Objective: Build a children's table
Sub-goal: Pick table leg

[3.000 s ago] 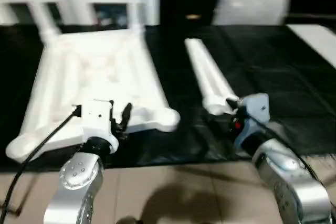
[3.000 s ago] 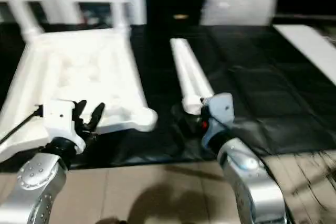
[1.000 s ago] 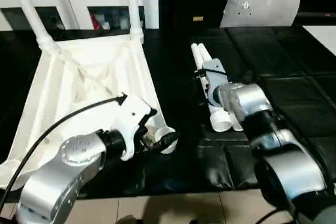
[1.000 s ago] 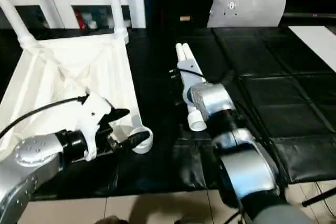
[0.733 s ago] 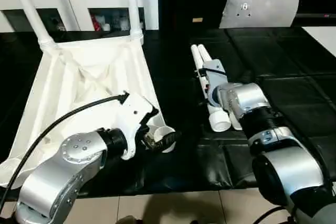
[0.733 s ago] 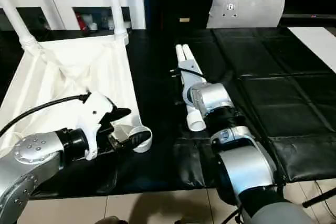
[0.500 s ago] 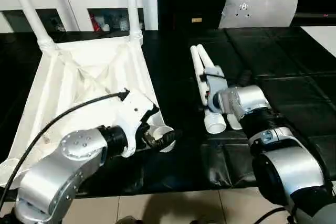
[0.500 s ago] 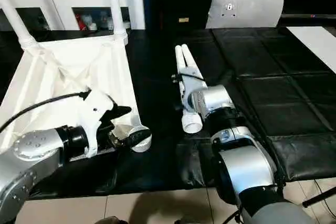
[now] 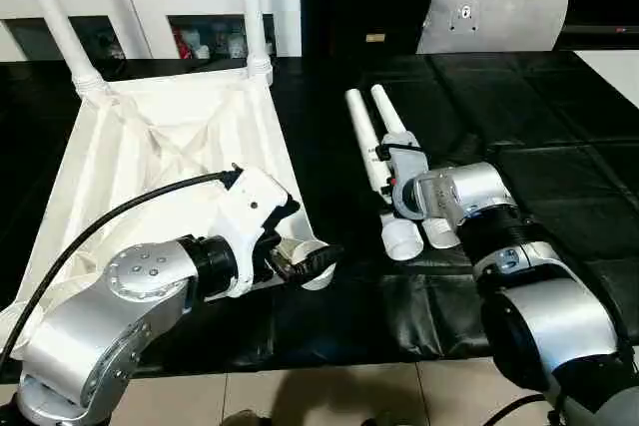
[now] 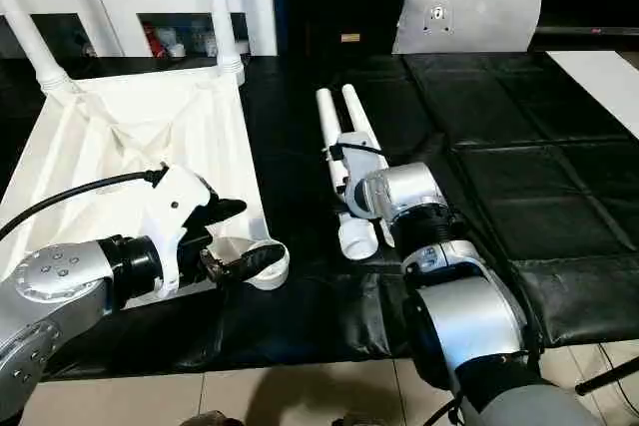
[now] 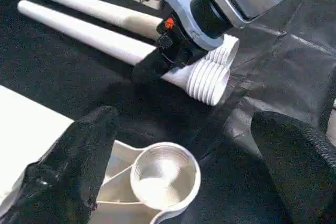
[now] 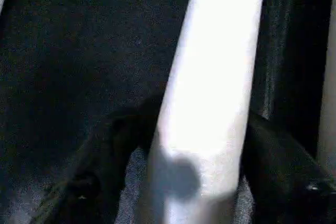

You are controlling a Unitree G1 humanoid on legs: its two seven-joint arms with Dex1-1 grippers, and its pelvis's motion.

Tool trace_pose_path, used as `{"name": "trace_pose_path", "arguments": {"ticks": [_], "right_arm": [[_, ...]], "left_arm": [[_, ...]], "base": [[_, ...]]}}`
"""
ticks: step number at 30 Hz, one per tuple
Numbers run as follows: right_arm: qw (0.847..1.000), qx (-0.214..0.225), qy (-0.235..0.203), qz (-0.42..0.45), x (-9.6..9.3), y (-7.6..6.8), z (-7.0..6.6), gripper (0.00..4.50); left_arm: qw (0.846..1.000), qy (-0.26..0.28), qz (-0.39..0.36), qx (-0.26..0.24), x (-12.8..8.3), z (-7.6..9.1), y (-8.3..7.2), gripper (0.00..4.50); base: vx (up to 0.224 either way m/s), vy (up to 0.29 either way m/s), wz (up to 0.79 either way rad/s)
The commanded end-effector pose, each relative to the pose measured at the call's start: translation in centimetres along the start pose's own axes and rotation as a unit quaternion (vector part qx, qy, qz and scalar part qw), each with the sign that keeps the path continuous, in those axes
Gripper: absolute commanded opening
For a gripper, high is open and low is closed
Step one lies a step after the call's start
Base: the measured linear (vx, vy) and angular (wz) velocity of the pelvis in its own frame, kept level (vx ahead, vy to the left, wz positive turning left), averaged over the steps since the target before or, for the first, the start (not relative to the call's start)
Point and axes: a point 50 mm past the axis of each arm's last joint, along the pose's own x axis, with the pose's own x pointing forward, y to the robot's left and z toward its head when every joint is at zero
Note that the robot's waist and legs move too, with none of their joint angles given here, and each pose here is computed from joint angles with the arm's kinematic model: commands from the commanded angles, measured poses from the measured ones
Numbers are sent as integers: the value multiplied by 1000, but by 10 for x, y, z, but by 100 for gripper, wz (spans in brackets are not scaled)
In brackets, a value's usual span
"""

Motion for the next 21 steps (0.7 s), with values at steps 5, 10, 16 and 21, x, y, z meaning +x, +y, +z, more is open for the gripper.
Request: {"name": "trace_pose_path", "arguments": {"ticks": [5, 10, 16, 21], "right_arm": [[1000, 15, 23, 13, 5, -1, -15, 260], [994, 77, -19, 69, 1, 4, -10, 214], [976, 139, -106, 132, -10, 7, 3, 187], [950, 173, -185, 184, -23, 8, 13, 185]], "left_arm": [[1000, 7, 13, 3, 6, -3, 6, 450], [997, -19, 75, -13, 16, -5, 18, 450], [992, -35, 114, -39, 25, -17, 34, 450], [987, -54, 140, -58, 31, -17, 46, 450]], "base": [[0, 0, 0], [0, 0, 0], [0, 0, 0], [0, 0, 0]]}}
